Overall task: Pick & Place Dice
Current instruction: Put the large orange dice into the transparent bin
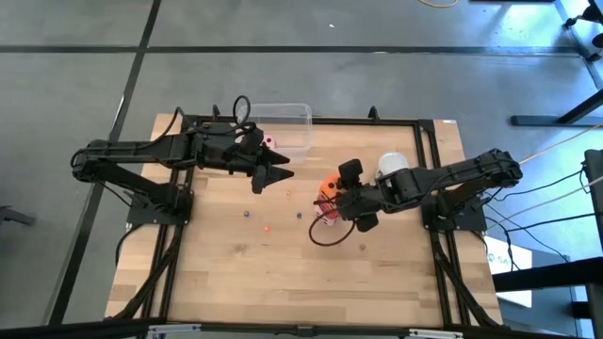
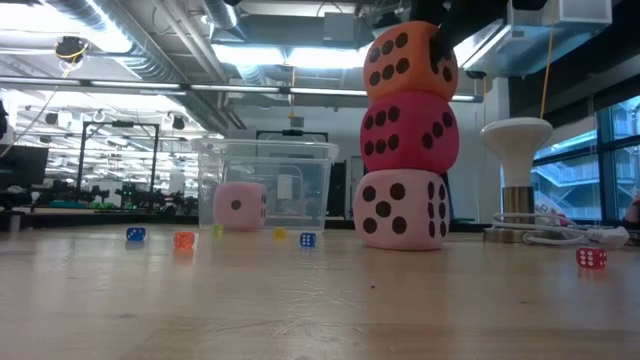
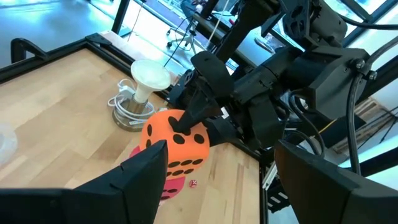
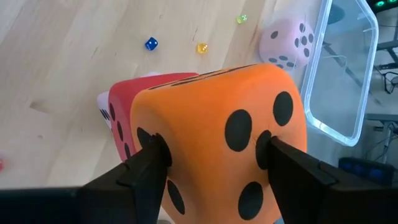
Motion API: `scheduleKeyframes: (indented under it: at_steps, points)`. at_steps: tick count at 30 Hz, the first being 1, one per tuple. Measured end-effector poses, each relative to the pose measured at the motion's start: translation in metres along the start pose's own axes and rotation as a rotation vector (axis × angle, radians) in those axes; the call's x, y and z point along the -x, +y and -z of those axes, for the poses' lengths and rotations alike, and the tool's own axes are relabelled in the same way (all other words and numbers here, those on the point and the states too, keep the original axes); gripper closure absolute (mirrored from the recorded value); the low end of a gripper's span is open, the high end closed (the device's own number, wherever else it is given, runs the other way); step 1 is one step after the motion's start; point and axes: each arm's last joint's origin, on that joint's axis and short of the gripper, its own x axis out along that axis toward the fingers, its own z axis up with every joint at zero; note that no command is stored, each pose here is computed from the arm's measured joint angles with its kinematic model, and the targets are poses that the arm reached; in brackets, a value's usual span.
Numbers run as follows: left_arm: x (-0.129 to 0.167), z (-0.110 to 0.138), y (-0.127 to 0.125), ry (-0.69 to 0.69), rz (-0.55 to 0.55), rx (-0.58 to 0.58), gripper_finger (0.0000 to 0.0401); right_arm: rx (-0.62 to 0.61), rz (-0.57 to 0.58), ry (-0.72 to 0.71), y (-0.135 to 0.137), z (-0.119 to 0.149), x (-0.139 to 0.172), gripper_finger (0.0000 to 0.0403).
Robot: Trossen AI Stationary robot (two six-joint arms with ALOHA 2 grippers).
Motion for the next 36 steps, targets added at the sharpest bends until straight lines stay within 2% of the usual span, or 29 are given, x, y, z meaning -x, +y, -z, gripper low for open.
scheduleKeyframes:
  at_steps: [5,14,20,30,33,36]
  points:
    - [0.0,0.0,0.0,0.0,0.0,-0.005,0.0118,0.0,0.028,0.012,0.002,0.0,0.003,0.0188]
    - [0.0,0.0,-0.001,0.014,0.021,-0.016,0.0118,-0.133,-0.002,-0.072,-0.01,-0.013,0.024,0.02]
    - [0.0,0.001,-0.001,0.019,0.029,-0.016,0.0118,-0.186,0.002,-0.078,-0.013,-0.014,0.03,0.0233]
    - [0.002,0.0,-0.002,0.024,0.05,-0.049,0.0118,-0.237,0.094,-0.036,-0.016,-0.01,0.031,0.0244]
    - [0.006,-0.001,-0.003,0.018,0.062,-0.083,0.0118,-0.283,0.13,-0.041,-0.018,-0.008,0.035,0.0246]
    - [0.01,-0.003,-0.005,0.016,0.1,-0.133,0.0118,-0.398,0.138,-0.073,-0.026,-0.001,0.045,0.025]
